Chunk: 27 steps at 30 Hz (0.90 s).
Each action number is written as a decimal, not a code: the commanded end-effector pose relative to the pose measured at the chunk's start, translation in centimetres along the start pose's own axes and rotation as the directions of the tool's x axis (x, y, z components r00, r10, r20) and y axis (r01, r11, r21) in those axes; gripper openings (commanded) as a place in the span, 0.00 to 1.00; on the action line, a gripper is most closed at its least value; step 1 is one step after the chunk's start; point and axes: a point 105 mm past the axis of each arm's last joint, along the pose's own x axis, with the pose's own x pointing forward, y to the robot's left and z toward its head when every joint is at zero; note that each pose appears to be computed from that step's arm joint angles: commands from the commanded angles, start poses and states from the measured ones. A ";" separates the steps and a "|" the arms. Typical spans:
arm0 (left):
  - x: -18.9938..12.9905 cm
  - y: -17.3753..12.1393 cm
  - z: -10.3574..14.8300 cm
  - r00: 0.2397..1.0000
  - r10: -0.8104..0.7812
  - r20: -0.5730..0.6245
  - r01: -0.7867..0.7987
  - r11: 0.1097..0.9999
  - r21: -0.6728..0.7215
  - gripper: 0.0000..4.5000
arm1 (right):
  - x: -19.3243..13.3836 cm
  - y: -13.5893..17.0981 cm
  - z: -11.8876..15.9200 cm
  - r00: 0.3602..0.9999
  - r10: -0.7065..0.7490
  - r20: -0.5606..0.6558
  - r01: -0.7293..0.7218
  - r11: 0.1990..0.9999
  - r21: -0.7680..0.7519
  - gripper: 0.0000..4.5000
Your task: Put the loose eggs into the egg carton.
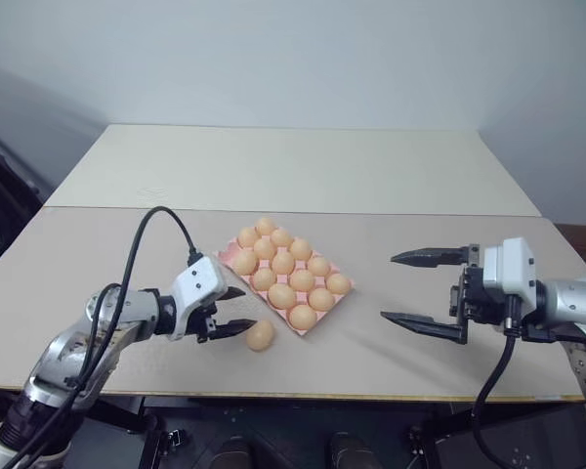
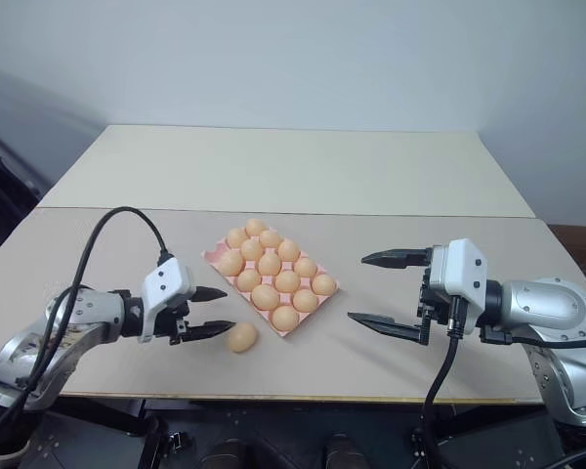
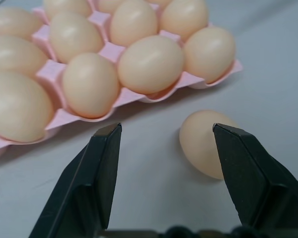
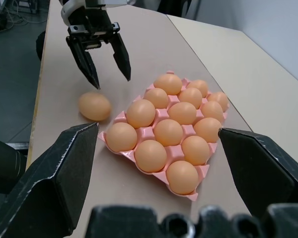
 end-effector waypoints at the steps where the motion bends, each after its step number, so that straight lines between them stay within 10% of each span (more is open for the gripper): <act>1: 1.2 -1.1 1.5 0.998 -0.041 0.044 0.039 0.998 0.053 0.71 | 0.1 0.2 1.0 1.000 0.002 0.027 -0.001 0.999 -0.046 1.00; 21: 4.0 -1.7 -0.2 0.990 -0.104 -0.097 0.108 0.993 0.044 0.71 | -0.1 0.3 1.1 1.000 -0.015 0.014 0.016 0.999 -0.052 1.00; 27: 3.5 -0.9 -0.5 0.991 -0.057 -0.119 0.063 0.997 0.047 0.37 | -0.1 0.2 1.2 1.000 -0.022 0.014 0.023 0.998 -0.055 1.00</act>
